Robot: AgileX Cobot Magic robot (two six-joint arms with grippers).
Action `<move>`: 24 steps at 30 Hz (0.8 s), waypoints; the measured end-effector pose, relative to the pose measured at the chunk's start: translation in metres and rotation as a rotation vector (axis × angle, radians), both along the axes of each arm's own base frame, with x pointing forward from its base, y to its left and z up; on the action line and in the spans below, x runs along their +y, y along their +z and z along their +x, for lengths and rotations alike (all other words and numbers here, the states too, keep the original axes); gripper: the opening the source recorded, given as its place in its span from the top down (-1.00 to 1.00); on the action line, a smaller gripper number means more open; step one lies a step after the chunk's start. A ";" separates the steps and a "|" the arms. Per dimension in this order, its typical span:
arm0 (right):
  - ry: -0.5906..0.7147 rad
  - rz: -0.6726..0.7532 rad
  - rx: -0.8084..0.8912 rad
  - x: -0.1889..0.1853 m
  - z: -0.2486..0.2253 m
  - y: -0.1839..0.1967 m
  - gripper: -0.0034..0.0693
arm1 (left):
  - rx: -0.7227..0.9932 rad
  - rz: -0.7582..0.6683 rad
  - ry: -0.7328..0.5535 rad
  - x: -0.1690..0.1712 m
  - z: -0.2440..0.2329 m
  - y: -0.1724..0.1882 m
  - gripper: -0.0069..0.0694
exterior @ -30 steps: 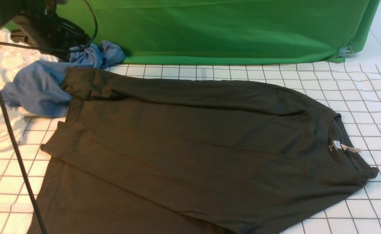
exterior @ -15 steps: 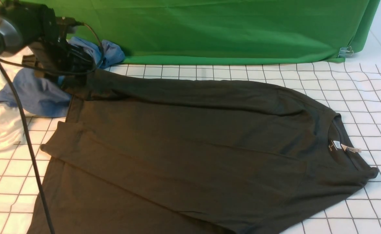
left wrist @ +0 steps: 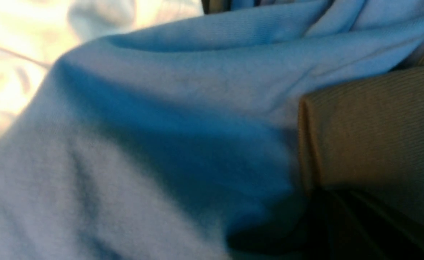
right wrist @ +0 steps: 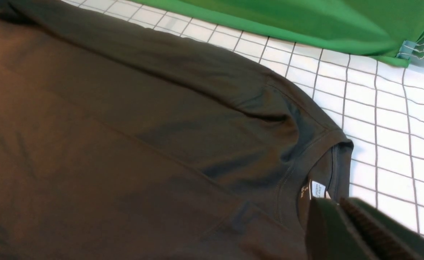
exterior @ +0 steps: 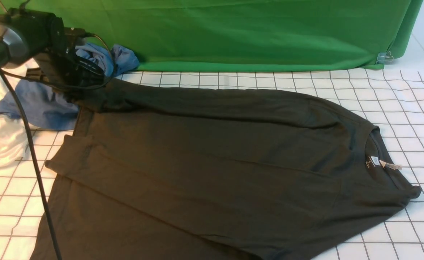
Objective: Fold a long-sleeved shirt over a white checkered tablecloth.
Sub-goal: 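Grab the top left corner of the dark shirt with the left gripper, then fold the left side of the dark shirt inward over its body with the left gripper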
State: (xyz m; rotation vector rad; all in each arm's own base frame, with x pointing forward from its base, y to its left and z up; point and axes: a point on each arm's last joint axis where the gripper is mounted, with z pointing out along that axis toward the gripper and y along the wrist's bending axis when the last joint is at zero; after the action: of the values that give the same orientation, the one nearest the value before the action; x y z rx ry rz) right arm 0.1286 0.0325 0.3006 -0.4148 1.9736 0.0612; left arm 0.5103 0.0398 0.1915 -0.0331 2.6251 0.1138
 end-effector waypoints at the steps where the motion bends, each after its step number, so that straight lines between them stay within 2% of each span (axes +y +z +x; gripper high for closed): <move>1: 0.000 -0.001 0.004 0.000 0.000 0.000 0.67 | -0.003 -0.001 -0.002 0.000 -0.001 0.003 0.90; 5: 0.000 -0.002 0.009 0.000 0.000 -0.001 0.67 | -0.032 0.007 -0.019 -0.001 -0.005 0.022 0.90; 13: 0.001 -0.003 0.014 0.000 -0.001 -0.001 0.65 | -0.113 0.021 -0.064 -0.008 -0.032 0.100 0.90; 24: 0.001 -0.017 -0.013 -0.001 0.000 0.001 0.62 | -0.044 -0.044 -0.085 -0.024 -0.096 0.179 0.90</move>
State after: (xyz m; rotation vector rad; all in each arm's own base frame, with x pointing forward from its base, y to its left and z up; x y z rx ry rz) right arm 0.1291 0.0320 0.3013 -0.4256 1.9624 0.0425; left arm 0.4146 0.0154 0.3701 0.0604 2.5802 0.0253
